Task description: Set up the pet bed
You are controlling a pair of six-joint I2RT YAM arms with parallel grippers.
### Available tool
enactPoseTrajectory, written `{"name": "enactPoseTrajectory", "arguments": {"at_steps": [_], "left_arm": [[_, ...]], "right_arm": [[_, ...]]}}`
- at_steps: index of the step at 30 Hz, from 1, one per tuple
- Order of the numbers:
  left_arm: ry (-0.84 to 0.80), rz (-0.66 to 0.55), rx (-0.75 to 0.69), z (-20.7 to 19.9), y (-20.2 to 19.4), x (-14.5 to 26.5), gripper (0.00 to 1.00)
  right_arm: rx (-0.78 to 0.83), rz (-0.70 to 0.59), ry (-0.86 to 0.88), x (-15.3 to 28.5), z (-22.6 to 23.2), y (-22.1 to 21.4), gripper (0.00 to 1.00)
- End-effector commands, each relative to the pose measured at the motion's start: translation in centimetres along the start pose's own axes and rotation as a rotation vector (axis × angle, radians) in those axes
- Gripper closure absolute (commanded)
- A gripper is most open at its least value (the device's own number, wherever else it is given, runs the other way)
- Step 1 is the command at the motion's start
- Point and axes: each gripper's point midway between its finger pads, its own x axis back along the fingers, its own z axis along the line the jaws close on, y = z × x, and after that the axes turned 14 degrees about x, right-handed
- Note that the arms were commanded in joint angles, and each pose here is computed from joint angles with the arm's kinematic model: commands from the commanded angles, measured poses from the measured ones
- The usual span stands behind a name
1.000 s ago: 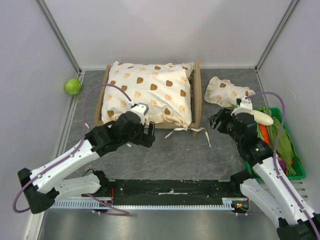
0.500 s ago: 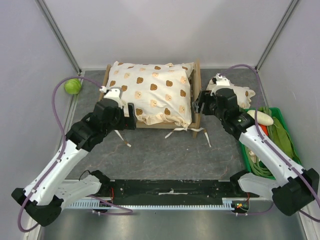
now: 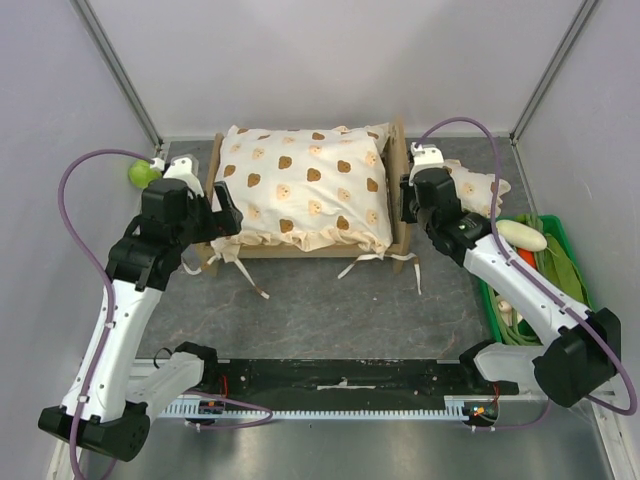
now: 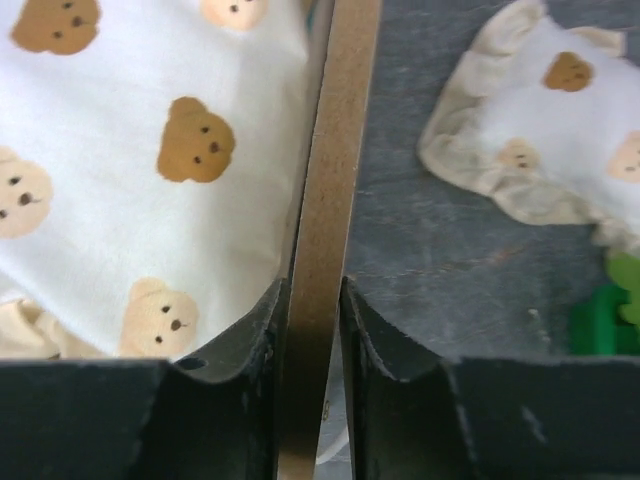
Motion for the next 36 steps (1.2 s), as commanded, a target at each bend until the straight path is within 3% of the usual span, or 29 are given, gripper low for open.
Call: {"name": "enactPoseTrajectory", "arguments": {"at_steps": [1,4,5,10,12,14,18,30,32,34,36], "left_arm": [[-0.024,0.013,-0.035,0.1,-0.4,0.7,0.00],[-0.020,0.014,-0.044,0.2,-0.4,1.0,0.01],[-0.022,0.005,-0.046,0.2,-0.2,1.3,0.01],[-0.024,-0.014,-0.063,0.4,0.1,2.0,0.01],[-0.034,-0.021,-0.066,0.3,0.2,2.3,0.01],[-0.039,-0.020,-0.071,0.3,0.0,2.5,0.01],[-0.032,-0.022,-0.083,0.7,-0.1,3.1,0.01],[-0.041,-0.051,-0.114,1.0,0.0,4.4,0.00],[-0.040,-0.055,-0.119,1.1,0.0,4.6,0.00],[-0.039,-0.054,-0.122,1.1,0.0,4.5,0.00],[-0.037,-0.051,-0.121,1.2,-0.1,4.6,0.00]], "right_arm": [[0.184,-0.079,-0.098,0.7,-3.4,3.2,0.76],[0.268,-0.089,-0.102,0.7,-5.0,3.7,0.98],[0.313,-0.109,-0.034,0.7,-4.2,3.9,1.00],[0.547,-0.165,0.084,0.5,-3.9,4.5,1.00],[0.686,-0.262,0.227,0.2,-1.8,5.1,0.99],[0.760,-0.285,0.230,-0.8,-2.3,5.6,1.00],[0.825,-0.297,0.259,-1.6,-4.4,6.1,1.00],[1.089,-0.477,0.475,-4.9,-3.8,8.1,1.00],[1.025,-0.490,0.430,-6.6,-4.3,9.6,0.91],[0.937,-0.468,0.420,-7.5,-4.7,10.5,0.68],[0.871,-0.429,0.304,-8.1,-6.6,11.6,0.43]]}}
